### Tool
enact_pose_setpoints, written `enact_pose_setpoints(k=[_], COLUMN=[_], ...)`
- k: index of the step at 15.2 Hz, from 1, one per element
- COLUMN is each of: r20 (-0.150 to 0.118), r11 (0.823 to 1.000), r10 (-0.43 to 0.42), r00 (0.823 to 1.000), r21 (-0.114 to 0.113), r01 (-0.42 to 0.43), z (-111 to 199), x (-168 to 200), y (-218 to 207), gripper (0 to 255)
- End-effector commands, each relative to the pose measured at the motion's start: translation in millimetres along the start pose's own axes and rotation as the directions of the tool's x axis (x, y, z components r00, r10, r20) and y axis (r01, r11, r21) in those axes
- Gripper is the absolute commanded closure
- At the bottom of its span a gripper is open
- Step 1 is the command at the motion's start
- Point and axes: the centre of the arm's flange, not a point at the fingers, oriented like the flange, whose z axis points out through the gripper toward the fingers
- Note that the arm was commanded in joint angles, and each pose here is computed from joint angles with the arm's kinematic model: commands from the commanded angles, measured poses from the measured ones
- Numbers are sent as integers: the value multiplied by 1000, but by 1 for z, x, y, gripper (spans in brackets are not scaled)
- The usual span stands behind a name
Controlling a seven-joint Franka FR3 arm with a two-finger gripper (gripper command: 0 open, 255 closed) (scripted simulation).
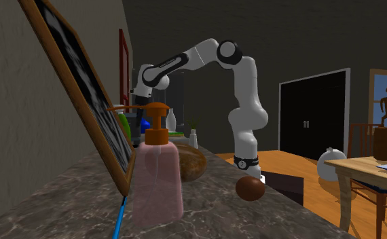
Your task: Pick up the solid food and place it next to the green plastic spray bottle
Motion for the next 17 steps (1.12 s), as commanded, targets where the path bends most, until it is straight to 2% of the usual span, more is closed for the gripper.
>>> enact_pose_setpoints(k=[1,6,7,14,17], r20=[41,171,187,187,187], r11=[1000,998,998,998,998], r10=[6,21,23,23,23], r00=[999,985,982,982,982], r21=[13,51,55,55,55], r01=[-6,-31,-34,-34,-34], z=[21,88,96,132,135], x=[11,44,48,41,40], y=[2,10,11,8,8], gripper=[0,0,0,0,0])
